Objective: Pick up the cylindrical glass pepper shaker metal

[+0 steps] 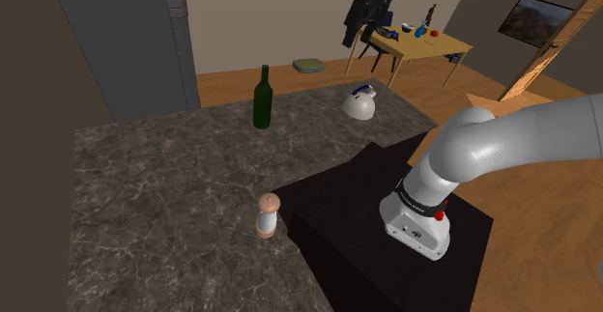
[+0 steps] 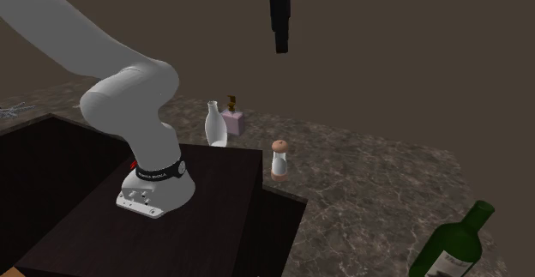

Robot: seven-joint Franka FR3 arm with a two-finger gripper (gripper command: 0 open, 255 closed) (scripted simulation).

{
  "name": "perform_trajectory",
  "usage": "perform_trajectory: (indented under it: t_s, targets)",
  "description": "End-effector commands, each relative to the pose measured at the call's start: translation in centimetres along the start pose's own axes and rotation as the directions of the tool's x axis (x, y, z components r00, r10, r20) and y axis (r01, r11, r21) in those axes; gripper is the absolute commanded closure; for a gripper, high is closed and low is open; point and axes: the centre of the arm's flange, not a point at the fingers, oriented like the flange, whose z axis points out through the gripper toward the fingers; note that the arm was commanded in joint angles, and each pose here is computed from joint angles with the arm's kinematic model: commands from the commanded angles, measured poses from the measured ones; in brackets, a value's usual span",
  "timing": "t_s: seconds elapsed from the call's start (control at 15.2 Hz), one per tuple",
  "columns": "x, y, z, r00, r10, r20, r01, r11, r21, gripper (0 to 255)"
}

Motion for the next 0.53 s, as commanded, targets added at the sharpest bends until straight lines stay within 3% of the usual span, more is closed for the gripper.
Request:
perform_trajectory:
  t_s: [0.0, 0.46]
  targets:
    - [0.0, 0.0, 0.0, 1.000, 0.000, 0.000, 0.000, 1.000, 0.000, 0]
    - [-0.3, -4.6, 8.1, 1.000, 0.015, 0.007, -0.015, 1.000, -0.010, 0]
